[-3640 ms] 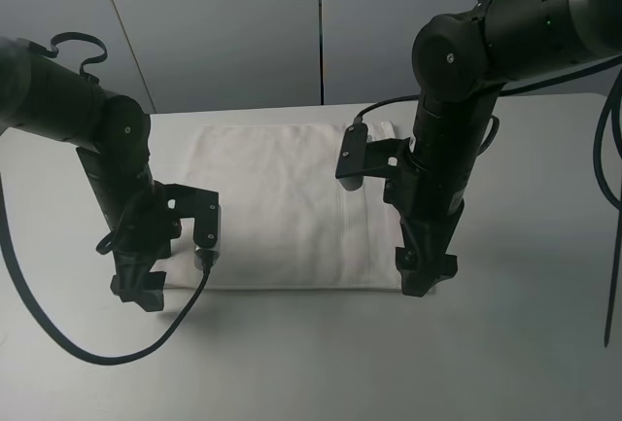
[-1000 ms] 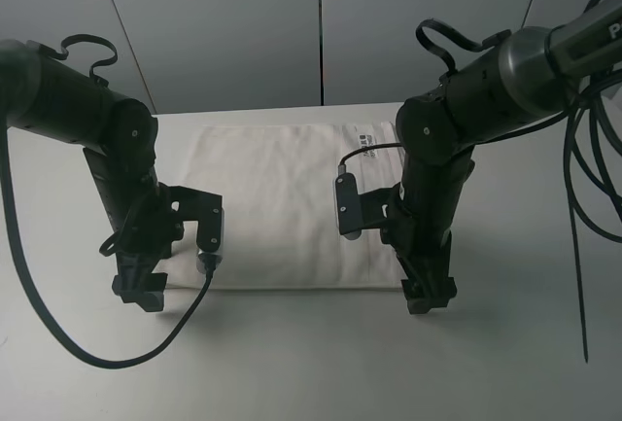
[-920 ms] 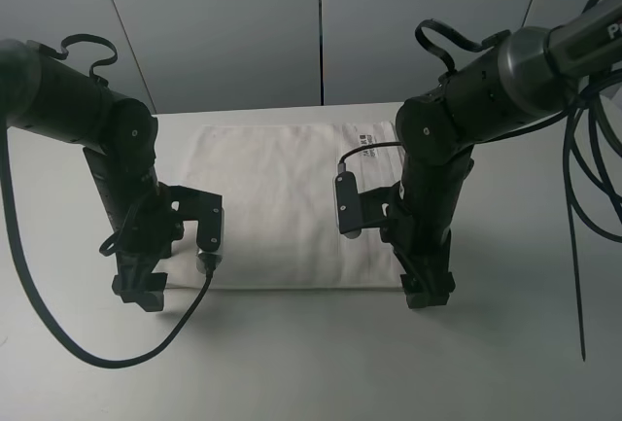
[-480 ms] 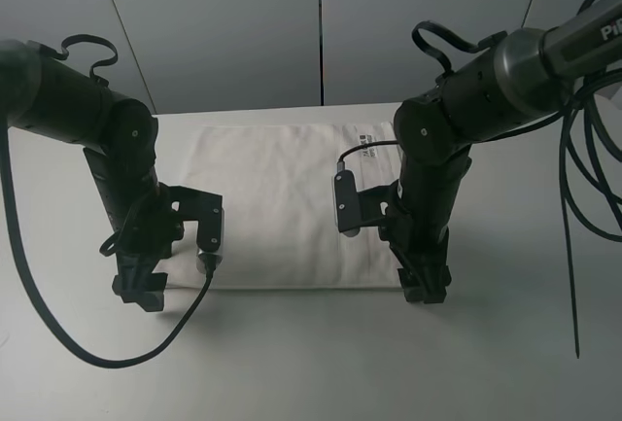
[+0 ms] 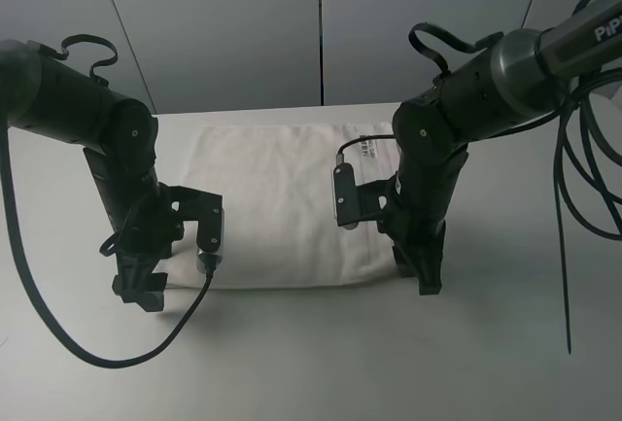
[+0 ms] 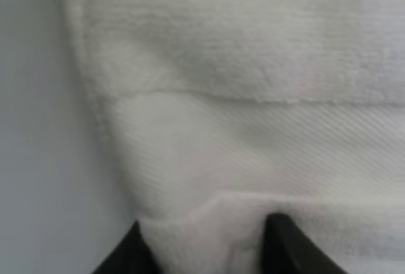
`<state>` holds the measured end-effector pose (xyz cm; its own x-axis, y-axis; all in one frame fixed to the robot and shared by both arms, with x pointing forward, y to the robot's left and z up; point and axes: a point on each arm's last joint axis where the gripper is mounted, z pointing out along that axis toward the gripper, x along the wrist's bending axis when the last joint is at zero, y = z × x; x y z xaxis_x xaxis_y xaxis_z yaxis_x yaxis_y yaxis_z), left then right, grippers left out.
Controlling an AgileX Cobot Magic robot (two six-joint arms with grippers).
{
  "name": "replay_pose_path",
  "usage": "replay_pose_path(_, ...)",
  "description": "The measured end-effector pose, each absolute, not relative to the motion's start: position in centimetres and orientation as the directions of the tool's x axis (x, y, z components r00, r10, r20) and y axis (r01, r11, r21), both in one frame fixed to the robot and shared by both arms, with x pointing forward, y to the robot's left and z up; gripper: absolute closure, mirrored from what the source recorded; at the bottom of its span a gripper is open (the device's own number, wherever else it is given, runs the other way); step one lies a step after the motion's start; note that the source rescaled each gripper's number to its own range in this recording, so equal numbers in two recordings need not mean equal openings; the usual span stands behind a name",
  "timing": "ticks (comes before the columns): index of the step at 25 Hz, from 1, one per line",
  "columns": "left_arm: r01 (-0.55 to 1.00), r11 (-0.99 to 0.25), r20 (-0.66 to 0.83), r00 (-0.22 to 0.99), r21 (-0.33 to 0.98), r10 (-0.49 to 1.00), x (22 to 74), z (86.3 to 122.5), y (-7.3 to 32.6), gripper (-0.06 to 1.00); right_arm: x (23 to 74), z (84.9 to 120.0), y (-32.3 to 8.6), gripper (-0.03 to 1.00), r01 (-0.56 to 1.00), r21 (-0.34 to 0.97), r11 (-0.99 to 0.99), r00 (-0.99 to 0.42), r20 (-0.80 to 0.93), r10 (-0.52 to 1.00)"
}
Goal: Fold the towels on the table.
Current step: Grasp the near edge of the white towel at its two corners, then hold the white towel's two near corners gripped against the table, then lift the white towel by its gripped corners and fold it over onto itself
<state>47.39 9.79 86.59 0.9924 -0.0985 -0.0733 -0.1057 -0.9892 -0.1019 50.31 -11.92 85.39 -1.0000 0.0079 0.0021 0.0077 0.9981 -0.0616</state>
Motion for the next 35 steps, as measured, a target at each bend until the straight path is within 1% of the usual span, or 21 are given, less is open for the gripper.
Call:
replay_pose_path(2, -0.106, -0.989, -0.073, 0.992, -0.102, -0.098, 47.39, 86.59, 9.79, -0.04, 50.41, 85.39, -11.92, 0.89, 0.000, -0.061, 0.998, -1.000, -0.008, -0.001)
replay_pose_path(3, -0.106, -0.989, -0.073, 0.992, -0.102, -0.098, 47.39, 86.59, 9.79, -0.04, 50.41, 85.39, -11.92, 0.96, 0.002, -0.061, 0.998, -1.000, -0.008, 0.002)
replay_pose_path(17, -0.106, -0.989, -0.071, 0.993, -0.100, -0.099, 47.41, 86.59, 9.77, -0.04, 50.41, 85.39, -11.92, 0.96, 0.005, -0.061, 0.998, -1.000, -0.008, 0.004)
replay_pose_path(19, -0.105, -0.989, -0.070, 0.993, -0.099, -0.099, 47.42, 86.59, 9.76, -0.01, 50.41, 85.39, -11.92, 0.96, 0.005, -0.061, 0.998, -1.000, -0.008, 0.004)
replay_pose_path(21, -0.112, -0.989, -0.055, 0.993, -0.094, -0.107, 47.56, 86.57, 9.70, 0.11, 50.41, 85.39, -11.92, 0.96, 0.005, -0.061, 0.998, -1.000, -0.008, 0.004)
replay_pose_path(22, -0.115, -0.989, -0.046, 0.993, -0.091, -0.111, 47.65, 86.50, 9.66, 0.21, 50.41, 85.39, -11.92, 0.96, 0.005, -0.061, 0.998, -1.000, -0.008, 0.004)
replay_pose_path(23, -0.121, -0.989, -0.039, 0.992, -0.091, -0.117, 47.72, 86.44, 9.65, 0.37, 50.41, 85.39, -11.92, 0.96, 0.005, -0.061, 0.998, -1.000, -0.008, 0.004)
replay_pose_path(24, -0.124, -0.988, -0.033, 0.992, -0.090, -0.122, 47.78, 86.44, 9.63, 0.50, 50.41, 85.39, -11.92, 0.96, 0.005, -0.061, 0.998, -1.000, -0.008, 0.004)
replay_pose_path(25, -0.127, -0.988, -0.029, 0.992, -0.090, -0.124, 47.82, 86.38, 9.62, 0.65, 50.41, 85.39, -11.92, 0.96, 0.005, -0.061, 0.998, -1.000, -0.008, 0.004)
replay_pose_path(27, -0.129, -0.987, -0.028, 0.991, -0.091, -0.127, 47.84, 86.39, 9.63, 0.90, 50.44, 85.42, -11.89, 0.96, 0.005, -0.060, 0.998, -1.000, -0.010, 0.004)
replay_pose_path(28, -0.130, -0.987, -0.028, 0.991, -0.092, -0.128, 47.84, 86.37, 9.63, 0.93, 50.44, 85.42, -11.89, 0.96, 0.005, -0.060, 0.998, -1.000, -0.010, 0.004)
replay_pose_path(29, -0.131, -0.987, -0.027, 0.991, -0.094, -0.129, 47.86, 86.37, 9.65, 0.94, 50.43, 85.42, -11.90, 0.96, 0.005, -0.061, 0.998, -1.000, -0.008, 0.004)
replay_pose_path(35, -0.128, -0.987, -0.024, 0.992, -0.098, -0.126, 47.89, 86.37, 9.68, 0.94, 50.42, 85.42, -11.89, 0.96, 0.016, -0.060, 0.998, -1.000, -0.008, 0.015)
